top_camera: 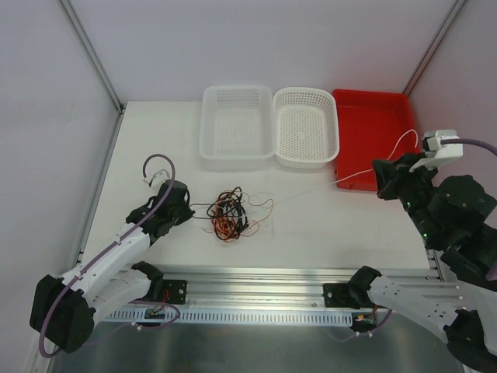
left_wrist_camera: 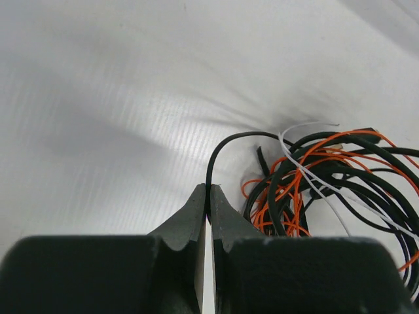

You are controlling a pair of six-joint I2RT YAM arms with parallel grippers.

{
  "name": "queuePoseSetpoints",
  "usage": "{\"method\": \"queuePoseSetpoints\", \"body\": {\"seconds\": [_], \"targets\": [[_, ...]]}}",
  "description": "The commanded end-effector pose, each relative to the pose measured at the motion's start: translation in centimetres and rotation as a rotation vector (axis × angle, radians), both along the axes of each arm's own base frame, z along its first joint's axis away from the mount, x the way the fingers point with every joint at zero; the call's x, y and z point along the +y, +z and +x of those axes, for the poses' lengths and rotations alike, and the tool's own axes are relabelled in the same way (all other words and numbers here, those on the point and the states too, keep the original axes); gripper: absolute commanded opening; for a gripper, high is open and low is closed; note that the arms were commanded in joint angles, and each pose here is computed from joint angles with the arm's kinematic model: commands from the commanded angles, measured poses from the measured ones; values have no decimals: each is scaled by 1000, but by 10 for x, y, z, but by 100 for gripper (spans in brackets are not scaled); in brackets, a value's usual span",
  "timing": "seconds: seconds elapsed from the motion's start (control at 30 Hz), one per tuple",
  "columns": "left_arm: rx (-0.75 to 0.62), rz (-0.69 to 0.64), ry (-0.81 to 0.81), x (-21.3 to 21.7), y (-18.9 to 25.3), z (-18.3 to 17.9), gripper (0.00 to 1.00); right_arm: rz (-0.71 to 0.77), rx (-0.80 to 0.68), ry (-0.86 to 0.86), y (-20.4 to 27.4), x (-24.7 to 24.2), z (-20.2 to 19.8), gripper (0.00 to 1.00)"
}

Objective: Untangle the cables

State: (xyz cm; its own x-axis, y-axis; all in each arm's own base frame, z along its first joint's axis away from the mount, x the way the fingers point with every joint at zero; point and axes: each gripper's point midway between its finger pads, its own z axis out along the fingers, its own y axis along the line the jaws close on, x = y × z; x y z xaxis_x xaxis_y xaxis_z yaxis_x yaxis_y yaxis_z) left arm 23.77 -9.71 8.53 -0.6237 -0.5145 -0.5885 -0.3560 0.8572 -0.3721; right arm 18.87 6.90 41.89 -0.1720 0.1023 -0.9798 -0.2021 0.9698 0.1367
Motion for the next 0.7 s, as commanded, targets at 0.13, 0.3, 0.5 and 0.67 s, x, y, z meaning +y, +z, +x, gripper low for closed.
{"method": "queuePoseSetpoints", "body": {"seconds": [0.13, 0.3, 0.5, 0.67], "targets": [[45, 167, 136, 48, 1, -2, 0, 25, -159, -83, 57, -29, -6, 1], [33, 226, 183, 67, 13, 6, 0, 85, -267, -95, 92, -39, -12, 1], [11, 258, 190, 73, 31, 17, 0, 39, -272, -99, 100, -37, -7, 1], [3, 237, 115, 65, 34, 12, 0, -62, -54, -70, 14, -8, 14, 1]]}}
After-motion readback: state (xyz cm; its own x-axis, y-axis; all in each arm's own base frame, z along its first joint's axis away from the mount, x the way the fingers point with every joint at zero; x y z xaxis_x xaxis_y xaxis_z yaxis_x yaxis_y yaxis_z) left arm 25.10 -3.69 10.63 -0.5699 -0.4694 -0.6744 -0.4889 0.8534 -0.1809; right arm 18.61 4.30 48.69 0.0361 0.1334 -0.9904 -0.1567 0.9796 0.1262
